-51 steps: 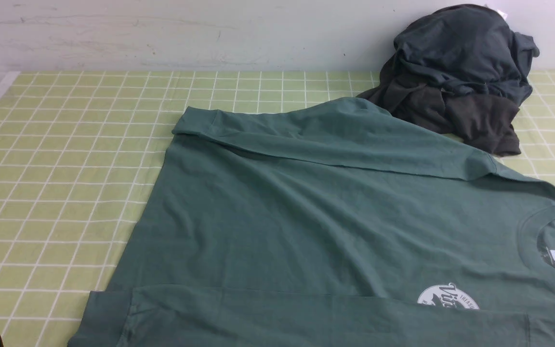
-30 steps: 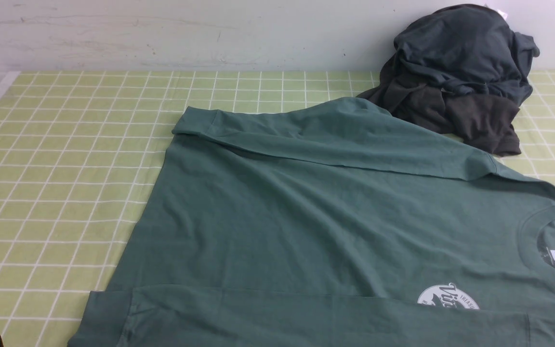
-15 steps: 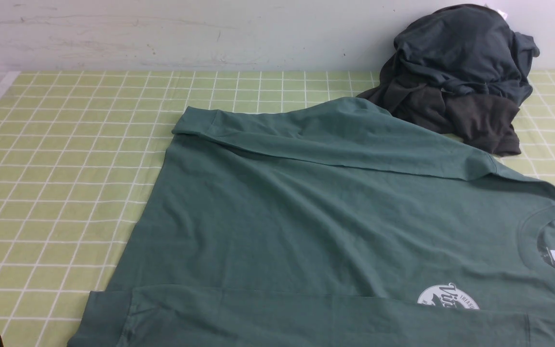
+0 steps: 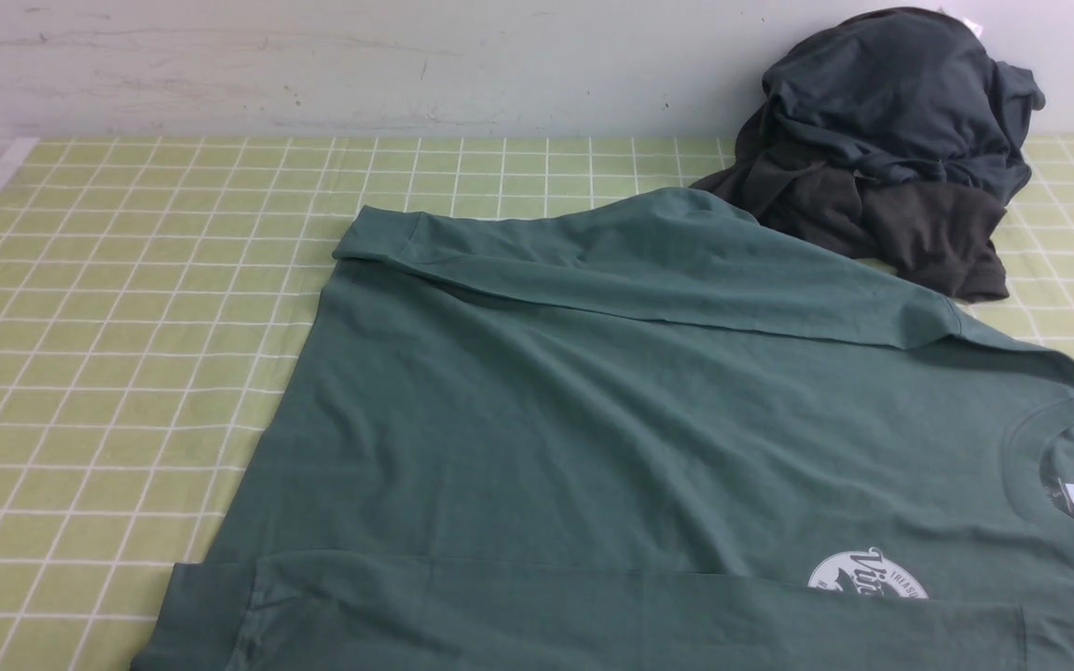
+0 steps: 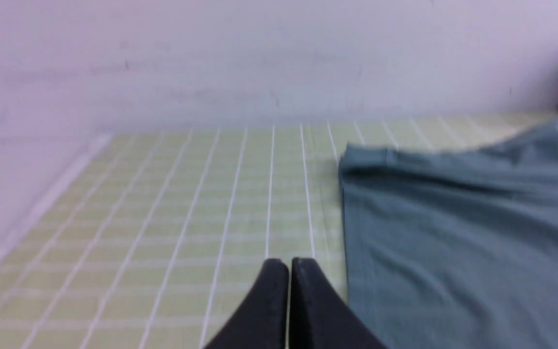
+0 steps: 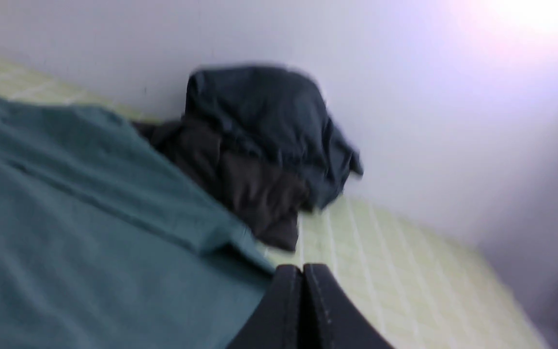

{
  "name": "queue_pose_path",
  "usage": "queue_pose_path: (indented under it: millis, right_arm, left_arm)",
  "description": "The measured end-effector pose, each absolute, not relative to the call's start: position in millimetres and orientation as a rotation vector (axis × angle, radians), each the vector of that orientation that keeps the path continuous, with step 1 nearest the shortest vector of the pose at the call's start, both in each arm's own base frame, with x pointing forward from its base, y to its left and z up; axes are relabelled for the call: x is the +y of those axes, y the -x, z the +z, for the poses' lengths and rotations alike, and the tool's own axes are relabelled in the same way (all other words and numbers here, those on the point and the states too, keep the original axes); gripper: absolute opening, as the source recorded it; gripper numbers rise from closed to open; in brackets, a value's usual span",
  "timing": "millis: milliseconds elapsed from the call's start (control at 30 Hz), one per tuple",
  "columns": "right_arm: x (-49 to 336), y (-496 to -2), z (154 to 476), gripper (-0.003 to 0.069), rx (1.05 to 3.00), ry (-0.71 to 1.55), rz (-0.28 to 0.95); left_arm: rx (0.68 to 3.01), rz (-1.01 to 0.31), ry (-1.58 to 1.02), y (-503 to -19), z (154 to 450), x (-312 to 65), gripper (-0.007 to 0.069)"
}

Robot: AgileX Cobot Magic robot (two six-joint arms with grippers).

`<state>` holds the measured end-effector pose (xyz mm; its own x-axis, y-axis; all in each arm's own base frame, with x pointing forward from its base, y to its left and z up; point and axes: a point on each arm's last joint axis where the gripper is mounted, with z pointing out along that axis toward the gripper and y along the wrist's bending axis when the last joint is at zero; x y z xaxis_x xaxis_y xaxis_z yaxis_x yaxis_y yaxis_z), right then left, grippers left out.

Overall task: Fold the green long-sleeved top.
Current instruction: Use the left arm to clamp the cuff closest to it

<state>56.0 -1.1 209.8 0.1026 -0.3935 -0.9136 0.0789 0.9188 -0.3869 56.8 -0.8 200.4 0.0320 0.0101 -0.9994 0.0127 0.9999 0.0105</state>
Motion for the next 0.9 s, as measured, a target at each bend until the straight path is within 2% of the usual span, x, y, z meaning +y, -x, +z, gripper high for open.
queue_pose_path:
  millis: [233,367,467,567,700,733,800,867,900]
  right_arm:
    - [17.9,-41.2,246.8,-0.0014,0.939,0.387,-0.330]
    - [19.8,-35.7,253.9,-0.0014,0.846,0.358,-0.276]
    - [16.4,-32.8,259.5,-0.0014,0.819,0.260,-0.175]
    - [11.2,-29.8,285.5,-0.0014,0.834,0.174,-0.132]
    - [7.2,-38.5,325.7,-0.0014,0.943,0.147,-0.152]
    - [4.9,-48.7,338.9,-0.0014,1.034,0.142,-0.170]
    - [2.4,-60.5,345.7,-0.0014,1.134,0.136,-0.185]
    - [-5.6,-95.3,340.6,-0.0014,1.462,0.076,-0.180]
    - [-5.6,-94.9,342.5,-0.0014,1.457,0.075,-0.181]
  left_arm:
    - [1.177,0.011,0.011,-49.9,232.4,1.7,-0.0004]
    - [0.970,-0.042,0.057,-41.0,248.8,3.1,-0.0004]
    - [0.888,-0.126,0.095,-35.2,263.6,3.1,-0.0004]
    - [0.891,-0.146,0.060,-31.4,305.8,-0.3,-0.0004]
    - [1.060,-0.065,-0.011,-46.9,352.1,-3.3,-0.0004]
    - [1.147,-0.033,-0.024,-60.1,366.0,-3.0,-0.0004]
    - [1.221,-0.016,-0.024,-71.6,373.7,-2.4,-0.0004]
    - [1.474,0.002,-0.002,-112.3,370.7,-0.2,-0.0004]
    - [1.502,0.004,0.000,-115.4,367.9,-0.1,-0.0004]
